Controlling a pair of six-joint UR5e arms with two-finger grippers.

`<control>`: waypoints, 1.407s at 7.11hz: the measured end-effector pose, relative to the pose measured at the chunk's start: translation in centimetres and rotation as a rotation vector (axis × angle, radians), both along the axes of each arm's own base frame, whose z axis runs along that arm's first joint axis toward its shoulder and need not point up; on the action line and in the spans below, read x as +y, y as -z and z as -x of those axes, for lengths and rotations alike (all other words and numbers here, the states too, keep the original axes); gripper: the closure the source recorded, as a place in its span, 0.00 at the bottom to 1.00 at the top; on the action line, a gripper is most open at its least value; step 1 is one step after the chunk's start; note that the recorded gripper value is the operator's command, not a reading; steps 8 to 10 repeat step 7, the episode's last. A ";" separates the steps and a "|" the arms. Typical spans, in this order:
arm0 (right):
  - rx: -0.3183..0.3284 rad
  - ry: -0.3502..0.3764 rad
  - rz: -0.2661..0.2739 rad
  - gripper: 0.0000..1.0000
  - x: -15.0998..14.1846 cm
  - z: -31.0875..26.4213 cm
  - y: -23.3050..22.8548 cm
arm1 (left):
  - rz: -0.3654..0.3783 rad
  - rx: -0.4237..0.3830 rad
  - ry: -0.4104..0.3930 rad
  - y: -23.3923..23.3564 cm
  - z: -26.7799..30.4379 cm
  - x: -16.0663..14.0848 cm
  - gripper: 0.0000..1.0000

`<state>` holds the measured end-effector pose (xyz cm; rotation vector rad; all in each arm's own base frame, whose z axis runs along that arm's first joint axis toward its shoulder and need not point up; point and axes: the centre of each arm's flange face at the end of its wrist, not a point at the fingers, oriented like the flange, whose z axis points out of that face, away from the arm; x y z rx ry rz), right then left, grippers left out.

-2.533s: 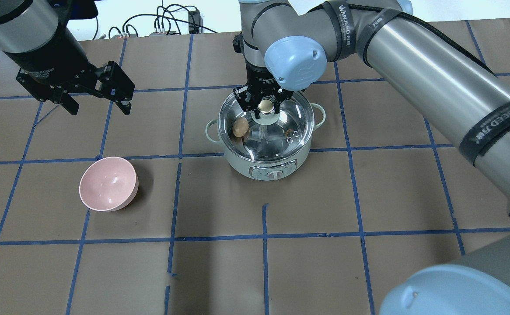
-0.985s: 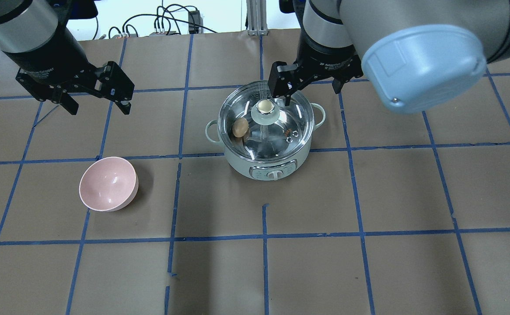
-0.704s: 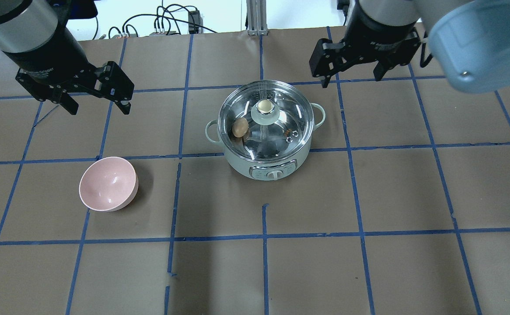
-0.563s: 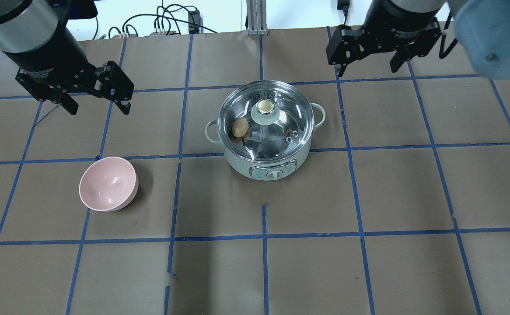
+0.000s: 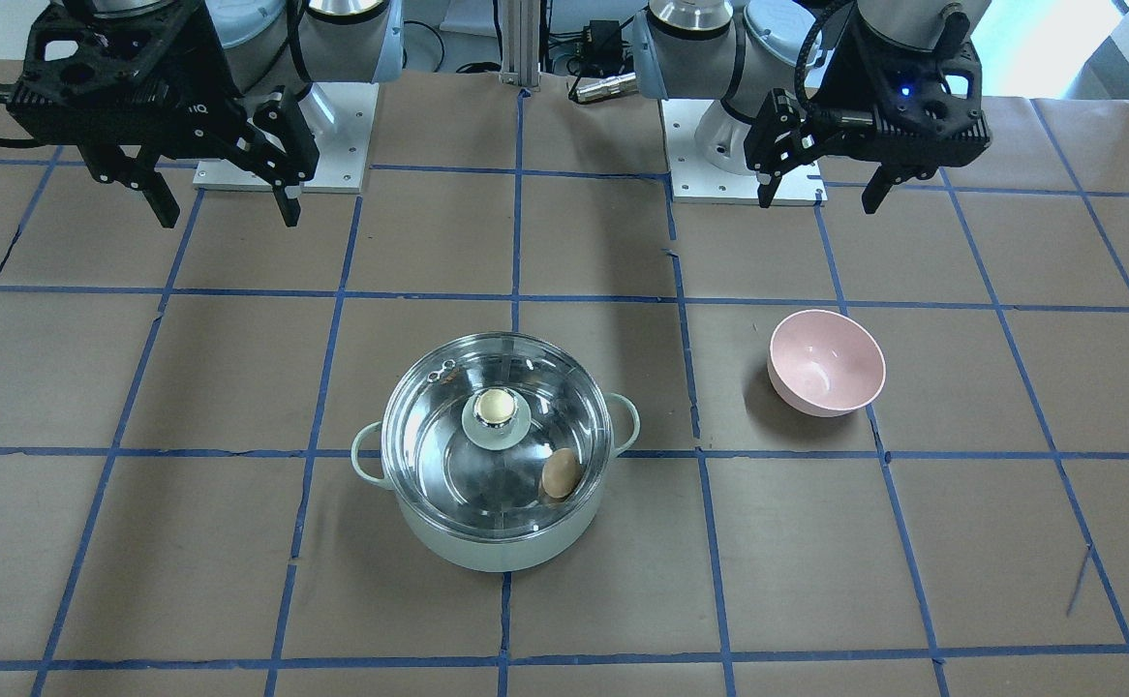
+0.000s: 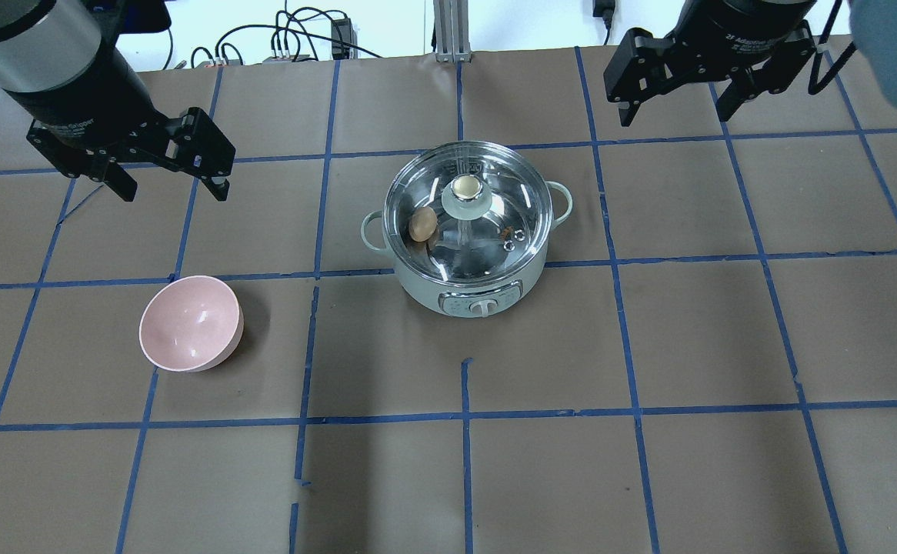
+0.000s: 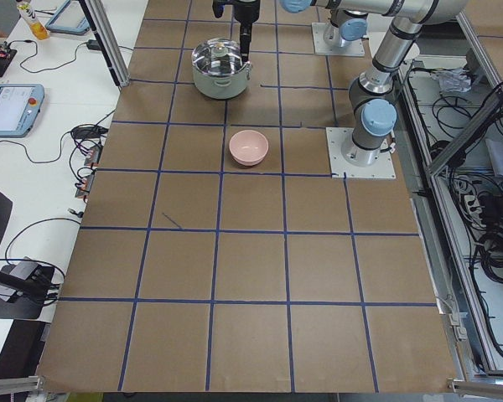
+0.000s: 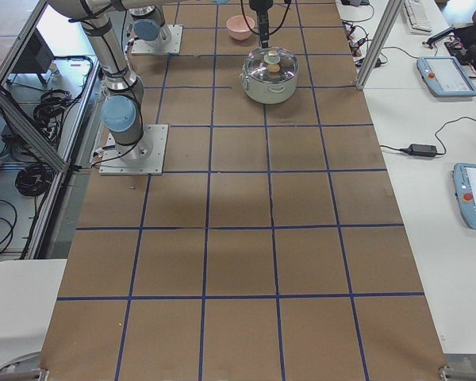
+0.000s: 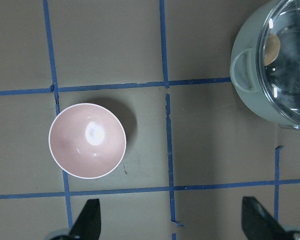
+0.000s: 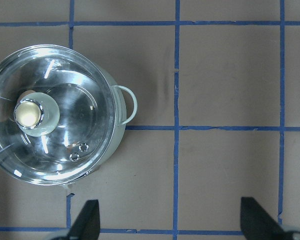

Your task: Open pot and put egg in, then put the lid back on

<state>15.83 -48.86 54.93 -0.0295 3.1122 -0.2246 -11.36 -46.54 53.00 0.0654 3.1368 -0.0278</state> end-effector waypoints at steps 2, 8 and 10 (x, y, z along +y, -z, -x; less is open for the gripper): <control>-0.002 0.002 -0.017 0.00 0.1 0.0 0.3 | 0.004 0.004 -0.015 -0.2 -0.4 -0.1 0.00; 0.003 0.006 -0.026 0.00 0.2 -0.1 0.7 | 0.003 0.007 -0.024 -0.2 -0.8 -0.2 0.00; 0.003 0.006 -0.026 0.00 0.2 -0.1 0.7 | 0.003 0.007 -0.024 -0.2 -0.8 -0.2 0.00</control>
